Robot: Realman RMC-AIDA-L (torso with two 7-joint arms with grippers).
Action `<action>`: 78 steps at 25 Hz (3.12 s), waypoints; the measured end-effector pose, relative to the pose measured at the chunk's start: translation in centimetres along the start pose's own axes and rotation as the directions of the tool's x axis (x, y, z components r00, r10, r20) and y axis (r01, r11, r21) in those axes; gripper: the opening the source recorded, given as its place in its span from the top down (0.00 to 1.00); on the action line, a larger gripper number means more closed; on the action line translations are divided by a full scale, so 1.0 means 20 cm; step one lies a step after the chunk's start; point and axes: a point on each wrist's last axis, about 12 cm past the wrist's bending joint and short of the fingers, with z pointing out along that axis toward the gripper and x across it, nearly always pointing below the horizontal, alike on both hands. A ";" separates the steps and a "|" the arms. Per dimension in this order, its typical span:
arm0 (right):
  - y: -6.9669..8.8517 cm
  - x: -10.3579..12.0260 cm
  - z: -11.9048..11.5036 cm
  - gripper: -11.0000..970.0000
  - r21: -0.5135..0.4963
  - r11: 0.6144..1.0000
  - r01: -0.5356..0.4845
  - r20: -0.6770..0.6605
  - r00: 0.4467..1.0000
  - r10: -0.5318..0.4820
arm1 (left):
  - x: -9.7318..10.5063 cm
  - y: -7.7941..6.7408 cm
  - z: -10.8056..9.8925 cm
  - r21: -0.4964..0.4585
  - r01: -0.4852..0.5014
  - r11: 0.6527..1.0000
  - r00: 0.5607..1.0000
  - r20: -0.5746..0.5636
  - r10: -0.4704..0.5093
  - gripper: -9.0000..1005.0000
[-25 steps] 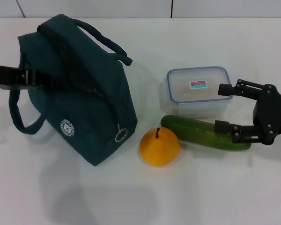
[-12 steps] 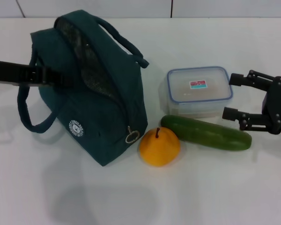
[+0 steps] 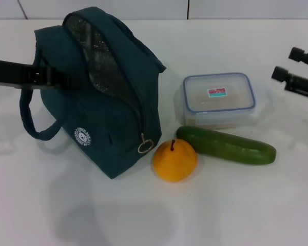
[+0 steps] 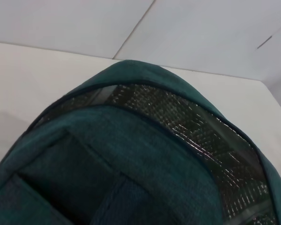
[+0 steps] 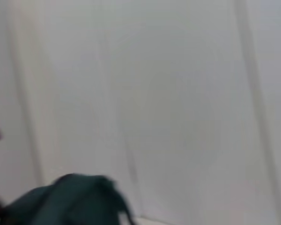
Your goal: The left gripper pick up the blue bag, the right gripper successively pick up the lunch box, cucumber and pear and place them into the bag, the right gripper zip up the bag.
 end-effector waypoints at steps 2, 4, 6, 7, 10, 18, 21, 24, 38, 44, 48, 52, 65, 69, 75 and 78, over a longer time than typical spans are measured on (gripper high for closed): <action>-0.03 0.02 0.01 0.12 0.062 0.997 -0.055 0.011 0.998 0.054 | 0.00 0.00 0.00 0.002 -0.003 1.000 1.000 0.000 0.003 0.95; -0.05 0.04 0.02 0.12 0.107 0.989 -0.102 0.020 0.995 0.100 | -0.01 -0.01 0.01 0.004 -0.006 1.000 1.000 -0.001 0.006 0.95; -0.08 0.07 0.03 0.12 0.158 0.975 -0.155 0.023 0.988 0.154 | -0.01 -0.01 0.01 0.006 -0.008 1.000 1.000 -0.002 0.008 0.95; -0.09 0.08 0.04 0.12 0.179 0.968 -0.176 0.023 0.984 0.175 | -0.01 -0.01 0.01 0.007 -0.009 1.000 1.000 -0.003 0.009 0.95; -0.10 0.12 0.05 0.12 0.226 0.948 -0.223 0.022 0.974 0.223 | -0.02 -0.02 0.01 0.009 -0.010 1.000 1.000 -0.004 0.010 0.95; -0.09 0.17 0.07 0.12 0.260 0.911 -0.320 0.031 0.946 0.324 | -0.01 -0.02 0.02 0.011 -0.008 1.000 1.000 -0.004 0.008 0.95; -0.08 0.19 0.08 0.12 0.261 0.898 -0.353 0.038 0.934 0.356 | -0.01 -0.02 0.02 0.012 -0.007 1.000 1.000 -0.004 0.007 0.95; -0.08 0.21 0.10 0.12 0.271 0.875 -0.401 0.044 0.913 0.405 | -0.01 -0.02 0.03 0.017 -0.008 1.000 1.000 -0.008 0.008 0.95; -0.02 0.30 0.18 0.12 0.267 0.725 -0.635 0.084 0.765 0.639 | -0.04 -0.06 0.04 0.035 -0.025 0.999 0.999 -0.021 0.026 0.95; -0.03 0.29 0.18 0.12 0.265 0.660 -0.702 0.132 0.705 0.697 | -0.06 -0.07 0.05 0.038 -0.031 0.999 0.999 -0.028 0.032 0.95; -0.03 0.29 0.22 0.12 0.254 0.620 -0.742 0.139 0.663 0.736 | -0.07 -0.07 0.06 0.042 -0.037 0.998 0.999 -0.030 0.038 0.95; -0.02 0.28 0.28 0.13 0.248 0.596 -0.764 0.120 0.635 0.763 | -0.09 -0.07 0.06 0.045 -0.045 0.998 0.998 -0.030 0.046 0.95; 0.04 0.33 0.33 0.13 0.253 0.544 -0.800 0.042 0.570 0.820 | -0.10 -0.05 0.09 0.059 -0.047 0.997 0.998 -0.045 0.050 0.95; 0.05 0.34 0.29 0.13 0.232 0.527 -0.818 0.053 0.551 0.832 | -0.09 -0.05 0.09 0.057 -0.042 0.998 0.998 -0.046 0.044 0.95; 0.06 0.32 0.27 0.13 0.196 0.525 -0.828 0.061 0.544 0.837 | -0.09 -0.05 0.09 0.057 -0.041 0.998 0.998 -0.047 0.043 0.95; 0.06 0.31 0.27 0.13 0.177 0.528 -0.831 0.066 0.545 0.836 | -0.09 -0.05 0.09 0.057 -0.040 0.998 0.998 -0.046 0.043 0.95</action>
